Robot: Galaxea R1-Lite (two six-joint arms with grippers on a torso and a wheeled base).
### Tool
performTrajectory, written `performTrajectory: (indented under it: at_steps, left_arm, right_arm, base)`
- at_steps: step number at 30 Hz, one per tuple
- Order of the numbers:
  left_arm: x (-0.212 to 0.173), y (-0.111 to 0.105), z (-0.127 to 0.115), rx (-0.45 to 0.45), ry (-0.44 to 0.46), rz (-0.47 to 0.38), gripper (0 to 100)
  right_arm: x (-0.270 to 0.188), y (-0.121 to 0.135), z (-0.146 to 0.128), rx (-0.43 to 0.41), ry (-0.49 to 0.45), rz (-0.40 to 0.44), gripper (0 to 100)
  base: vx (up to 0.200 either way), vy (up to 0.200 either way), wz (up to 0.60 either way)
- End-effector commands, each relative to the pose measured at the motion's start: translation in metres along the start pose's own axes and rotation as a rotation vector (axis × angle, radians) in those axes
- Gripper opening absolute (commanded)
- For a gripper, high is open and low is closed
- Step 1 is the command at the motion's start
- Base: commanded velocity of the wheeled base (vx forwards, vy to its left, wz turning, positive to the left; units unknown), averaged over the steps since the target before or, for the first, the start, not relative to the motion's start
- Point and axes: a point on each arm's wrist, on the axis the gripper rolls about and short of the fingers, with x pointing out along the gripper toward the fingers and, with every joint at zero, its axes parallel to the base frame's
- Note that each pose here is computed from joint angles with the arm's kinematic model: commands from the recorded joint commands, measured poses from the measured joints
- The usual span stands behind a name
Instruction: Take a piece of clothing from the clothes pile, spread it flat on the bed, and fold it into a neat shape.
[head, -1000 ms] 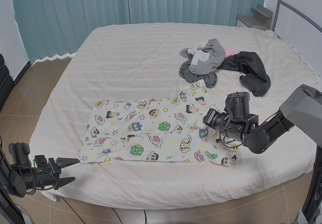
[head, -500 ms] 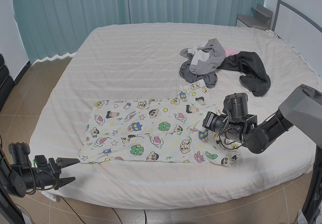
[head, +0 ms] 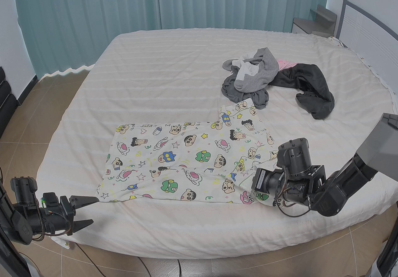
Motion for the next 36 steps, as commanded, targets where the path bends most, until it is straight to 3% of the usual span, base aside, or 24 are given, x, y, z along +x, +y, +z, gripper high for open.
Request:
performTrajectory:
  at_steps: [1, 9, 14, 15, 26, 28, 32, 36]
  left_arm:
    - [0.000, 0.000, 0.000, -0.001, -0.001, 0.002, 100]
    - [0.000, 0.000, 0.000, -0.001, -0.001, 0.002, 100]
    - [0.000, 0.000, -0.001, -0.002, 0.002, 0.001, 100]
    - [0.000, 0.000, -0.001, -0.002, 0.001, 0.002, 100]
    - [0.000, 0.000, 0.000, -0.002, 0.002, 0.001, 100]
    - [0.000, 0.000, -0.001, -0.002, 0.002, 0.001, 100]
    - [0.000, 0.000, -0.001, -0.002, 0.002, 0.001, 100]
    - [0.000, 0.000, -0.001, -0.001, 0.003, 0.000, 100]
  right_arm:
    - [-0.006, 0.000, -0.018, -0.026, 0.048, -0.005, 0]
    - [0.007, -0.007, -0.031, -0.030, 0.074, -0.035, 0]
    - [0.020, -0.009, -0.038, 0.019, 0.061, -0.029, 0]
    - [0.021, -0.010, -0.041, 0.018, 0.066, -0.031, 100]
    - [0.011, -0.009, -0.042, 0.023, 0.042, -0.013, 100]
    - [0.006, -0.017, -0.048, 0.035, -0.009, -0.032, 100]
    - [-0.004, -0.022, -0.050, 0.115, -0.095, 0.017, 100]
    - [-0.010, -0.028, -0.051, 0.140, -0.135, 0.044, 100]
  base:
    - [0.000, 0.000, 0.00]
    - [0.000, 0.000, 0.00]
    - [0.000, 0.000, 0.00]
    - [0.000, 0.000, 0.00]
    - [0.000, 0.000, 0.00]
    - [0.000, 0.000, 0.00]
    - [0.000, 0.000, 0.00]
    - [0.000, 0.000, 0.00]
